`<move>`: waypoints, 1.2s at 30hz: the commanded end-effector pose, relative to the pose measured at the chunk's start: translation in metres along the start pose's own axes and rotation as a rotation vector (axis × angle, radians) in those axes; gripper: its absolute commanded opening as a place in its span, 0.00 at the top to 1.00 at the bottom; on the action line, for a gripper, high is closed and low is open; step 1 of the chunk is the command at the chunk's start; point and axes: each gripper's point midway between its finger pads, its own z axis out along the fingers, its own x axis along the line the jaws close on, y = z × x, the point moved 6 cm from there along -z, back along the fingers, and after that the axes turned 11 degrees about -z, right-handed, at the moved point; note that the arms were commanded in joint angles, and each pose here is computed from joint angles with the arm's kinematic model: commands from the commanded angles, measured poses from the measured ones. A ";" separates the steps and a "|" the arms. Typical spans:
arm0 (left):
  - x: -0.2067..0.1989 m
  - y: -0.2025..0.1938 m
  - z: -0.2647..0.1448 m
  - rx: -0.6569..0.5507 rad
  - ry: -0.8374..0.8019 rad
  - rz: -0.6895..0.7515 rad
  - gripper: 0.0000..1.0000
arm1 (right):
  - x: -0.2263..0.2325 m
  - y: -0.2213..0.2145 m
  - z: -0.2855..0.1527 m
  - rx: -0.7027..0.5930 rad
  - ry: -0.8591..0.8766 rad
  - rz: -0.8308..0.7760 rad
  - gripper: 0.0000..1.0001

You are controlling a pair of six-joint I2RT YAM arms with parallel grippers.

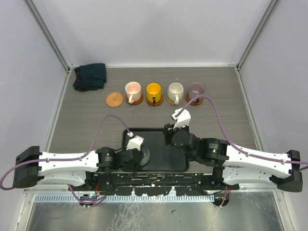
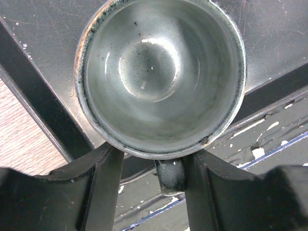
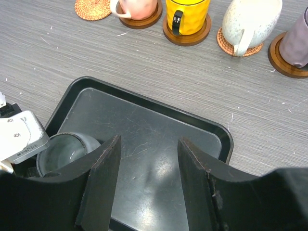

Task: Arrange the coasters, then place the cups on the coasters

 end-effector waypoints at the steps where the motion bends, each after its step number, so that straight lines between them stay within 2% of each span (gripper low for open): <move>1: -0.002 0.003 0.002 -0.024 0.000 -0.014 0.51 | 0.003 0.008 0.001 -0.036 0.001 0.043 0.45; 12: -0.002 0.001 0.004 -0.009 0.005 -0.008 0.59 | 0.003 0.007 0.002 -0.036 0.003 0.050 0.45; 26: -0.003 0.002 0.006 -0.012 0.014 -0.002 0.99 | 0.000 0.001 0.001 -0.037 -0.009 0.060 0.45; 31: -0.004 0.013 -0.003 -0.063 0.005 0.005 1.00 | -0.006 -0.003 0.002 -0.044 -0.044 0.060 0.45; 36: -0.005 0.036 -0.019 -0.173 0.018 0.023 1.00 | -0.014 -0.008 0.003 -0.055 -0.102 0.056 0.45</move>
